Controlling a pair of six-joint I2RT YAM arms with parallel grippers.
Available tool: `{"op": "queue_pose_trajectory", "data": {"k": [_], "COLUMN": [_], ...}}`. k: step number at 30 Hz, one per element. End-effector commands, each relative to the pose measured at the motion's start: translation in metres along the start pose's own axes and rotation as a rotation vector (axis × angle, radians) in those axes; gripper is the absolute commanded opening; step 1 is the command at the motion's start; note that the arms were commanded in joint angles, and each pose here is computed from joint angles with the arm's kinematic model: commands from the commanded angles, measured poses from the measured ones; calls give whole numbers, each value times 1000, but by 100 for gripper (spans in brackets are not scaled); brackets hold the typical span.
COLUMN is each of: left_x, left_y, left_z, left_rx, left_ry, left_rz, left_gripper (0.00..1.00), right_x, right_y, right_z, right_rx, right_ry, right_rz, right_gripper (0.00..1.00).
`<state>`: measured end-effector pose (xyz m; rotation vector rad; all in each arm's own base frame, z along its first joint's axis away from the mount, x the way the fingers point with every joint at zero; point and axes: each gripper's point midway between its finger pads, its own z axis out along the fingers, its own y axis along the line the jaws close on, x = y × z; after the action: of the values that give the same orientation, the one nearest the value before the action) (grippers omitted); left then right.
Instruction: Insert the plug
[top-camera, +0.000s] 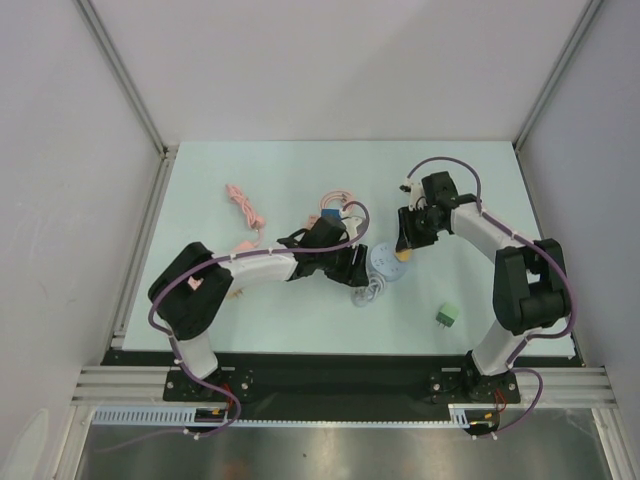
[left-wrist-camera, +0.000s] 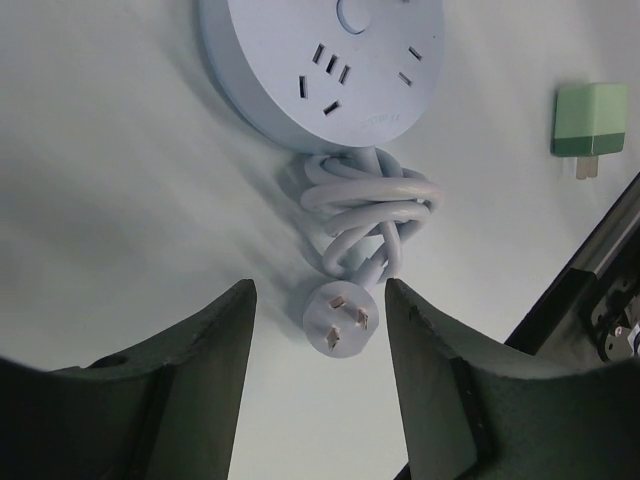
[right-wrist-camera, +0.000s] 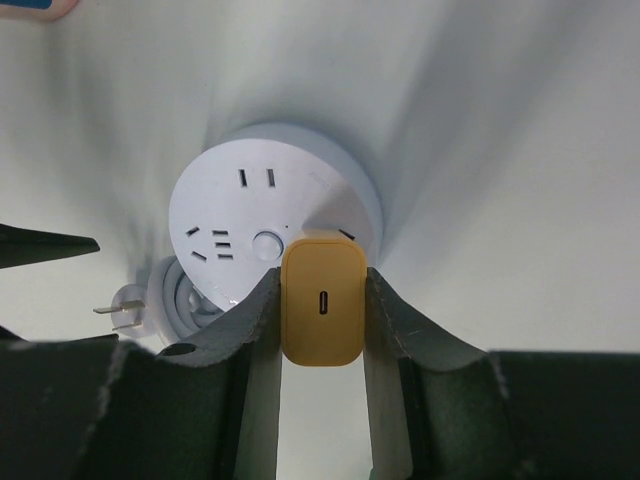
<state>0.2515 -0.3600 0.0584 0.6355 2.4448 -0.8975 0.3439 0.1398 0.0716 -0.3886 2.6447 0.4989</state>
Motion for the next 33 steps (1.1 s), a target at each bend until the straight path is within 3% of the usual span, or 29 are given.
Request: {"op": "queue_pose_trajectory", "data": {"k": [1, 8, 21, 33], "left_x": [-6, -10, -12, -12], "left_y": [5, 6, 7, 10], "left_z": [4, 3, 1, 1], "left_rx": [-8, -11, -15, -21], "left_ry": [-31, -38, -43, -43], "left_rz": [-9, -11, -12, -15], "left_gripper": [60, 58, 58, 58], "right_x": [-9, -23, -29, -15], "right_y": [1, 5, 3, 5], "right_z": [-7, -24, -6, 4], "right_rx": [27, 61, 53, 32], "right_ry": [-51, -100, -140, -96], "right_rz": [-17, -33, -72, -68], "right_gripper": [0, 0, 0, 0]}}
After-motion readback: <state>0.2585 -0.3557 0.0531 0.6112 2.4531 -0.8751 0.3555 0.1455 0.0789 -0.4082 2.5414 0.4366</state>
